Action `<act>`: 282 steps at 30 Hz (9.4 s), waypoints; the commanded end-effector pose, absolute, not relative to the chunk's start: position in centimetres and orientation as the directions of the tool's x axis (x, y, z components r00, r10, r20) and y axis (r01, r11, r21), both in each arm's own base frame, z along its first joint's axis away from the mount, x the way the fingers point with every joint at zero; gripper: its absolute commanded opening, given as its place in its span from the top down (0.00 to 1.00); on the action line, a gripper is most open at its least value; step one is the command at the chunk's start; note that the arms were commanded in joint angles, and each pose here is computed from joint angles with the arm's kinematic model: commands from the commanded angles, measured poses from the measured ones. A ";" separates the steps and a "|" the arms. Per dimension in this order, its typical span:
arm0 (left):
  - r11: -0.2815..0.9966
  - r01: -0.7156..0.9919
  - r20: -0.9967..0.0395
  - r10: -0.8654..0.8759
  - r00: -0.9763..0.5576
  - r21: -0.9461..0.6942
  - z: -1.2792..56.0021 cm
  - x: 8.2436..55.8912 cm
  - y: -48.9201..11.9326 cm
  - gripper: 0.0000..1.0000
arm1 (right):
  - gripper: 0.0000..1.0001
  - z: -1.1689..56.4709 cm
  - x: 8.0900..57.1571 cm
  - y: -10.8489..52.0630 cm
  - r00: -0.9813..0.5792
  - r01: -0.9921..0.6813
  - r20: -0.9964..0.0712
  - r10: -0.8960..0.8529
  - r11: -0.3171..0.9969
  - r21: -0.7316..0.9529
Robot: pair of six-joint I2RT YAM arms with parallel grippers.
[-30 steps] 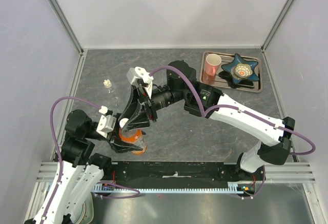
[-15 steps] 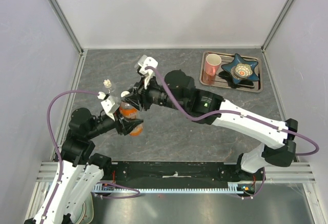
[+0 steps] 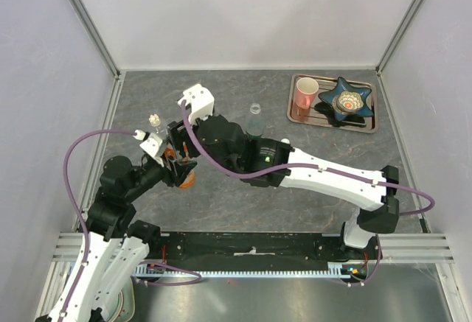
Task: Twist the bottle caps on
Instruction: Screw the bottle cap onto the plastic bottle, then place the plastic bottle at the center of the board, then pick up the bottle cap from the center of the board.
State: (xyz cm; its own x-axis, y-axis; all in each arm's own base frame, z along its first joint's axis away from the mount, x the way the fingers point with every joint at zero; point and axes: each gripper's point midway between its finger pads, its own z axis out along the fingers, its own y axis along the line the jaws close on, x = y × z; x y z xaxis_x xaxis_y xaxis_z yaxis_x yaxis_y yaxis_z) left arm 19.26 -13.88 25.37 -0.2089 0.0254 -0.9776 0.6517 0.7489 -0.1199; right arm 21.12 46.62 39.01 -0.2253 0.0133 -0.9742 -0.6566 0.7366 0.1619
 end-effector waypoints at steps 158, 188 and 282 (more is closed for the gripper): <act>0.916 0.393 -0.989 -0.121 0.084 -0.079 40.4 14.8 -6.7 0.01 | 0.33 21.1 27.5 57.9 -0.115 -0.793 -0.991 -0.074 0.608 0.047; 0.778 0.627 -0.999 -0.014 0.043 0.016 40.2 16.8 -11.9 0.01 | 0.02 43.6 30.4 38.4 0.038 -0.583 -0.999 0.030 0.812 0.002; 0.268 0.933 -0.520 0.776 -0.356 -0.239 1.4 28.5 -44.8 0.98 | 0.21 40.4 22.9 2.6 0.129 0.073 -0.879 0.459 0.880 0.470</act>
State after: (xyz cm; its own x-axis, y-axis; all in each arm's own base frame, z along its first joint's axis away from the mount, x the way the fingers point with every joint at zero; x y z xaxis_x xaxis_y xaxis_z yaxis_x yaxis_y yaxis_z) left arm 33.66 -45.53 2.11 -0.3477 0.7307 -0.5875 0.9306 0.3454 -0.1211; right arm 22.85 2.30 40.00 0.1213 0.4568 -0.8812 0.0923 0.8787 0.4683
